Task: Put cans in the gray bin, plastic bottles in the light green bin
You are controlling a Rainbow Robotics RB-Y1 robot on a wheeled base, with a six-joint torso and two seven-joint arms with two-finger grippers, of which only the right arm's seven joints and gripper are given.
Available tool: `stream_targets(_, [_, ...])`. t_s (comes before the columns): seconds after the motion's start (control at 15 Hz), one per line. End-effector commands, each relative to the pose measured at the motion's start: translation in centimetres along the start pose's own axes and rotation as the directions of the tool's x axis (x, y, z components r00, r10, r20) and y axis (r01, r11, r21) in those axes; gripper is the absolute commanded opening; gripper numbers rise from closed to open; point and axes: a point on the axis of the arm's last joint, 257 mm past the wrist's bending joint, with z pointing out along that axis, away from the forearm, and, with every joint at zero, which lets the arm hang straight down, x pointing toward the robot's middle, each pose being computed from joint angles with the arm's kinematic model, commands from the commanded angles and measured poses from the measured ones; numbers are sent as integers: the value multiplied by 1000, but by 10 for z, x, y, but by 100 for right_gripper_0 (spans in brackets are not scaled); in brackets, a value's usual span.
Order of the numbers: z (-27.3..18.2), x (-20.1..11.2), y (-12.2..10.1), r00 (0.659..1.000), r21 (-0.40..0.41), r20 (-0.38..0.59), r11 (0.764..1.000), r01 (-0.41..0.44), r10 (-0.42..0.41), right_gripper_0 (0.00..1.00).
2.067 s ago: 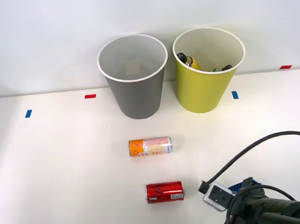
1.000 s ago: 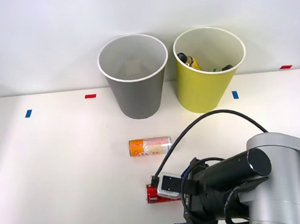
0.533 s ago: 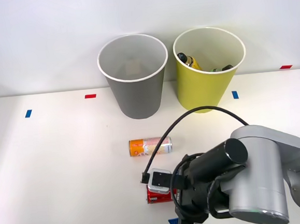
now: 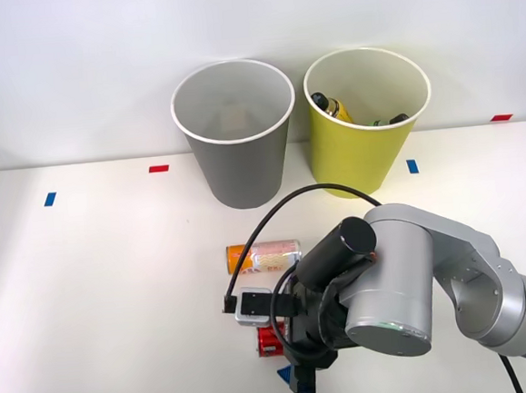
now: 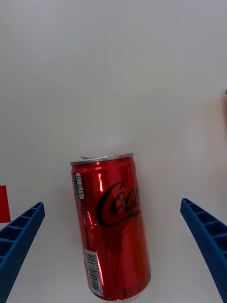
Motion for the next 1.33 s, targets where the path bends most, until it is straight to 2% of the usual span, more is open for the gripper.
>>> stream_targets(0.07, [3, 6, -4, 996, 1, -17, 996, 91, -91, 100])
stream_targets(0.4, [14, 0, -2, 998, -22, -16, 998, 66, -66, 100])
stream_targets(0.73, [31, -10, -12, 998, 6, -29, 999, 53, -53, 100])
stream_targets(1.33, [35, -3, -20, 993, 34, -60, 994, 107, -105, 99])
